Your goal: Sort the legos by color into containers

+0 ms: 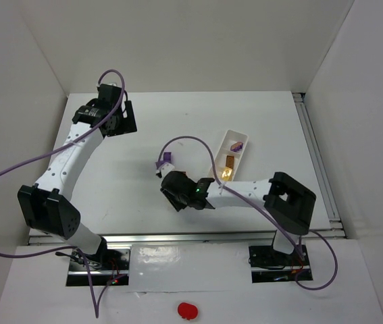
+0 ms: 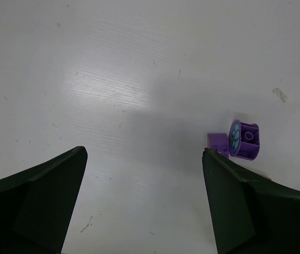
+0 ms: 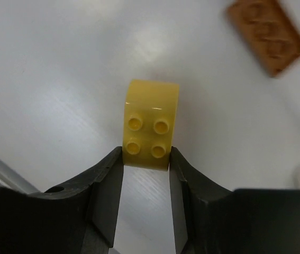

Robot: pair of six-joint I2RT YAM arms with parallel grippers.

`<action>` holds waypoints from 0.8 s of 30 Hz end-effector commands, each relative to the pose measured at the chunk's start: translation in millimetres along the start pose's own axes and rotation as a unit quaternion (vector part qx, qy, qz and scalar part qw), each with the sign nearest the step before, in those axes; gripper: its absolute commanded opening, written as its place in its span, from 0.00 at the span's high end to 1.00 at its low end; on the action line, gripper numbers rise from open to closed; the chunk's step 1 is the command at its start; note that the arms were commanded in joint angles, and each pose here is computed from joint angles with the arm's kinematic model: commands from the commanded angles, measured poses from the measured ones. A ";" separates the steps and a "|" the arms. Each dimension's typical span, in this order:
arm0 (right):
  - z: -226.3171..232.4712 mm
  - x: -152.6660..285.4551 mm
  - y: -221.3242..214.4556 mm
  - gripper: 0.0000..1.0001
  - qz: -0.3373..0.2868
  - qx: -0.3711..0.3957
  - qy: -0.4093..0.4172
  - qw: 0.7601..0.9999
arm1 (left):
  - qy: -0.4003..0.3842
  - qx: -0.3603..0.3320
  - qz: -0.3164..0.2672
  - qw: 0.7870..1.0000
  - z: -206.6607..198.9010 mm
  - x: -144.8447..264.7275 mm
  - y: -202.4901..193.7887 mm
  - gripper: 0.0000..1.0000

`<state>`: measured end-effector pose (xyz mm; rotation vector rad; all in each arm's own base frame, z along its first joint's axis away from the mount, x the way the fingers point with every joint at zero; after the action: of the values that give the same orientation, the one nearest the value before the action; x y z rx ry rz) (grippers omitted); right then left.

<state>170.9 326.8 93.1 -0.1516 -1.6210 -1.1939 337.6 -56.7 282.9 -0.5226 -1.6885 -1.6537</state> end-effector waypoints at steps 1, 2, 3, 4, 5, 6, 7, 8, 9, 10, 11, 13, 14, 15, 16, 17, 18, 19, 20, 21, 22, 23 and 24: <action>-20.8 52.6 42.4 0.66 -0.113 -0.096 -0.110 0.983 | -0.010 0.012 -0.010 1.000 -0.5 8.5 2.0 0.00; -36.4 61.9 43.7 0.66 -0.139 -0.126 -0.180 0.966 | -0.010 0.012 -0.010 1.000 -0.5 8.5 2.0 0.00; -39.9 72.8 46.5 0.66 -0.164 -0.189 -0.197 0.948 | -0.016 0.014 -0.014 1.000 -2.0 8.4 3.6 0.00; -47.6 79.7 39.6 0.66 -0.161 -0.205 -0.228 0.938 | -0.016 0.014 -0.014 1.000 -2.0 8.4 3.6 0.00; -53.6 85.9 42.1 0.66 -0.190 -0.250 -0.254 0.915 | -0.022 0.014 -0.012 1.000 -3.3 8.6 3.2 0.00; -57.5 92.4 40.2 0.66 -0.201 -0.267 -0.262 0.905 | -0.022 0.014 -0.012 1.000 -4.7 5.2 3.9 0.00; -64.7 95.9 33.5 0.66 -0.206 -0.272 -0.288 0.895 | -0.022 0.014 -0.012 1.000 -4.7 5.2 3.9 0.00; -68.9 96.3 32.6 0.66 -0.209 -0.286 -0.297 0.887 | -0.026 0.014 -0.011 1.000 -5.6 5.4 3.6 0.00; -71.4 98.2 33.4 0.66 -0.214 -0.307 -0.297 0.879 | -0.026 0.014 -0.011 1.000 -5.6 5.4 3.6 0.00; -75.2 98.0 34.1 0.66 -0.214 -0.310 -0.301 0.876 | -0.026 0.014 -0.011 1.000 -5.6 5.4 3.6 0.00; -84.5 96.4 32.4 0.66 -0.212 -0.316 -0.312 0.870 | -0.026 0.014 -0.011 1.000 -5.6 5.4 3.6 0.00; -98.3 90.5 29.3 0.66 -0.201 -0.324 -0.335 0.861 | -0.026 0.014 -0.011 1.000 -5.6 5.4 3.6 0.00; -102.0 90.0 31.6 0.65 -0.205 -0.331 -0.337 0.857 | -0.026 0.014 -0.011 1.000 -5.6 5.4 3.6 0.00; -106.7 87.8 30.6 0.65 -0.200 -0.328 -0.345 0.857 | -0.026 0.014 -0.011 1.000 -5.6 5.4 3.6 0.00; -111.0 86.1 30.4 0.65 -0.202 -0.333 -0.348 0.853 | -0.026 0.014 -0.011 1.000 -5.6 5.4 3.6 0.00; -119.6 84.6 30.9 0.65 -0.205 -0.340 -0.355 0.847 | -0.025 0.012 -0.007 1.000 -6.5 2.3 2.6 0.00; -123.1 82.9 30.3 0.65 -0.201 -0.334 -0.355 0.850 | -0.026 0.014 -0.011 1.000 -7.1 2.0 4.2 0.00; -126.0 80.3 28.1 0.65 -0.198 -0.333 -0.354 0.851 | -0.026 0.014 -0.011 1.000 -7.1 2.0 4.2 0.00; -129.7 78.6 33.1 0.65 -0.203 -0.342 -0.346 0.850 | -0.026 0.014 -0.011 1.000 -7.1 2.0 4.2 0.00; -132.5 76.7 30.3 0.64 -0.198 -0.339 -0.347 0.852 | -0.026 0.014 -0.011 1.000 -7.1 2.0 4.2 0.00; -135.3 76.6 29.8 0.64 -0.193 -0.338 -0.348 0.853 | -0.026 0.014 -0.011 1.000 -7.1 2.0 4.2 0.00; -139.1 71.8 29.8 0.64 -0.188 -0.344 -0.346 0.852 | -0.025 0.012 -0.007 1.000 -7.9 -1.1 3.2 0.00; -139.2 71.7 31.0 0.64 -0.190 -0.342 -0.345 0.853 | -0.025 0.012 -0.007 1.000 -7.9 -1.1 3.2 0.00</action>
<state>241.0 202.8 157.7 -0.8585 -1.8017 -2.1249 338.8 -61.4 283.1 -0.5475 -1.7285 -1.6338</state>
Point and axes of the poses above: each gripper's point midway between its finger pads, its own x axis back along the fingers, its own z axis along the line the jaws close on, y = z × x, the point moved 7 cm from there along x, back along the fingers, and after that the axes turned 6 degrees about -x, right-handed, at the moved point
